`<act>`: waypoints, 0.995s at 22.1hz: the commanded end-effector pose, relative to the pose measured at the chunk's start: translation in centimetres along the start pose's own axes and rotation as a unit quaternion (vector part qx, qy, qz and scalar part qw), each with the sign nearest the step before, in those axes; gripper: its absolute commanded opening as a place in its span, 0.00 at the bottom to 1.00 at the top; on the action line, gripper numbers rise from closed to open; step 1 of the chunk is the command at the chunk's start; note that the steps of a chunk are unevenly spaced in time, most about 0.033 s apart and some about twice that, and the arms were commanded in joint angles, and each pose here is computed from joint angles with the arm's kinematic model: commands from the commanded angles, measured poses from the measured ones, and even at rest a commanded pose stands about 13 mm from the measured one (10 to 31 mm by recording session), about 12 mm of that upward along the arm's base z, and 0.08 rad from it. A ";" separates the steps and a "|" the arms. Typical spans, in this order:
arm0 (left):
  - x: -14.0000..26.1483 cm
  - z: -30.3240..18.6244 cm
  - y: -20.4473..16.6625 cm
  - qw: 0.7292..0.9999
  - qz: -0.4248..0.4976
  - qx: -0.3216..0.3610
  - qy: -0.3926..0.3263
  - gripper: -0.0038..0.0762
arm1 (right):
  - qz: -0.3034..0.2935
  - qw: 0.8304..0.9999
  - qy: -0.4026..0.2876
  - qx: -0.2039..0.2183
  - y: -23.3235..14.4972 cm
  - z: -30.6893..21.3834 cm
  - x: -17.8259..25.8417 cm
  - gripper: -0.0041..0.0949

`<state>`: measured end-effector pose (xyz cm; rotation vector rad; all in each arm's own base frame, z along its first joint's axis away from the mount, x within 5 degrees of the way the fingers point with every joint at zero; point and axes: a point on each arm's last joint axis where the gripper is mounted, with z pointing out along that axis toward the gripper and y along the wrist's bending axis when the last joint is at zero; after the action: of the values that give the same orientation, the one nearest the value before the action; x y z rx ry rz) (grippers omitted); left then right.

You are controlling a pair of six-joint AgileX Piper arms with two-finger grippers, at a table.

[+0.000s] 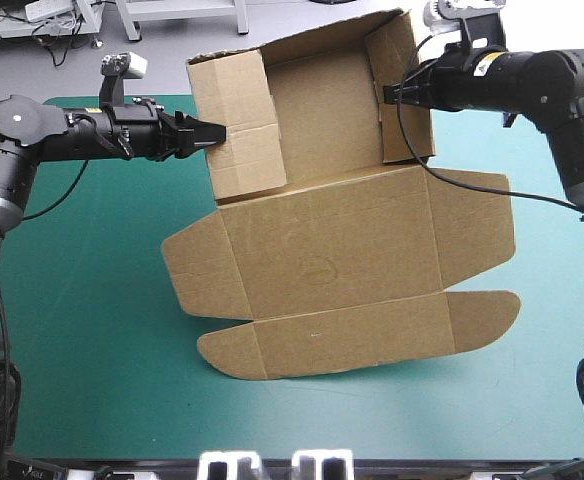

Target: Fold the box

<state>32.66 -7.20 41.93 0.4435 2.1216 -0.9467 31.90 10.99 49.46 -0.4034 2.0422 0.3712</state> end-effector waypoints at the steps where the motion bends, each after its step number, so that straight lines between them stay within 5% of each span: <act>1: -1.6 -1.6 -1.6 0.998 0.003 -0.023 -0.064 0.53 | 0.018 0.997 -0.063 -0.037 2.3 -2.5 -1.5 0.04; 5: -1.8 -1.7 -1.0 0.996 -0.012 -0.052 -0.075 0.42 | 0.033 0.996 -0.059 -0.057 3.9 -2.4 -1.4 0.04; 7: -1.8 -1.7 -1.0 0.995 -0.013 -0.052 -0.079 0.24 | 0.044 0.995 -0.057 -0.062 4.2 -2.4 -1.4 0.04; 8: -1.8 -1.7 -1.1 0.996 -0.014 -0.049 -0.078 0.07 | 0.046 0.996 -0.053 -0.061 4.3 -2.4 -1.3 0.04; 9: -1.8 -1.7 -1.3 0.996 -0.009 -0.047 -0.076 0.04 | 0.044 0.996 -0.050 -0.060 4.3 -2.4 -1.3 0.03; 11: -2.0 -1.6 -2.8 0.997 0.011 -0.034 -0.064 0.04 | 0.046 0.997 -0.029 -0.048 4.1 -2.3 -0.9 0.04; 17: -2.4 -0.7 -7.0 0.985 0.073 -0.157 -0.013 0.04 | 0.051 0.998 0.030 -0.013 3.5 -2.2 0.2 0.04; 22: -1.8 0.7 -8.5 0.980 0.073 -0.182 0.014 0.04 | 0.047 0.995 0.089 0.009 3.1 -1.4 1.3 0.03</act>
<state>31.05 -12.02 44.69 0.4155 2.2917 -0.3867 30.17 12.59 47.70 -0.3097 2.2928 0.3109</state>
